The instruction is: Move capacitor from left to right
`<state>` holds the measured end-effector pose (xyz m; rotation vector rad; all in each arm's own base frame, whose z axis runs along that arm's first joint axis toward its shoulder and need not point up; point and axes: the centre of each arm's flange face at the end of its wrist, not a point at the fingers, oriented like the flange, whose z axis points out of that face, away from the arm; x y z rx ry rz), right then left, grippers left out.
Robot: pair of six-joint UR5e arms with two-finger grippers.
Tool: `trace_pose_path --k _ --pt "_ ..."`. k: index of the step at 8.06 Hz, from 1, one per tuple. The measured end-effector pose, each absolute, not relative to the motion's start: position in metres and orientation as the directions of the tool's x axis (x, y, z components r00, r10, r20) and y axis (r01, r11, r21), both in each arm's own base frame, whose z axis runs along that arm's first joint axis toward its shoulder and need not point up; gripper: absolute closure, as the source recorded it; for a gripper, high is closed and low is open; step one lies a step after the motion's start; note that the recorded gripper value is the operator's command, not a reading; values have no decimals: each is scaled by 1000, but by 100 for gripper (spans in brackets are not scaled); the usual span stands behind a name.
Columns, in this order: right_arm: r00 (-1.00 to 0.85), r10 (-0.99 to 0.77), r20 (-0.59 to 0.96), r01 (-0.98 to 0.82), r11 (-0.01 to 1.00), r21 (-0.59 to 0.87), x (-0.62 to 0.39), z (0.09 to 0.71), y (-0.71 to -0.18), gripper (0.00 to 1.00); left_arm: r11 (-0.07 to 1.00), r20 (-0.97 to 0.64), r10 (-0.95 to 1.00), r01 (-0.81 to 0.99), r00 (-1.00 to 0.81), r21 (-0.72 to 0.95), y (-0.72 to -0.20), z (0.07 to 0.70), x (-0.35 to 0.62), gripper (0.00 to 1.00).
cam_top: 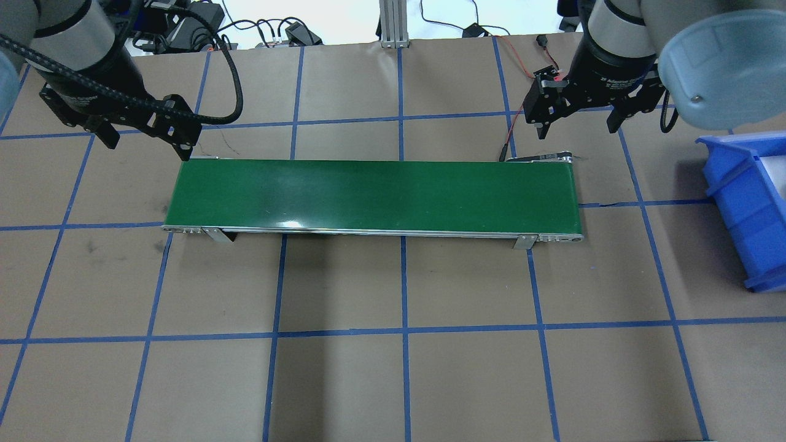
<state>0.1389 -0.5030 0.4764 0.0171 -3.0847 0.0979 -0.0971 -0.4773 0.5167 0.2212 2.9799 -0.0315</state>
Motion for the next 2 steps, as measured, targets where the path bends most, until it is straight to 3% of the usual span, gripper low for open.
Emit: trace_pose_path --k 2 --pt "-998 -9 59 -12 998 -63 139 476 -503 0 989 -174 142 146 -974 -9 -473 519 -95 0"
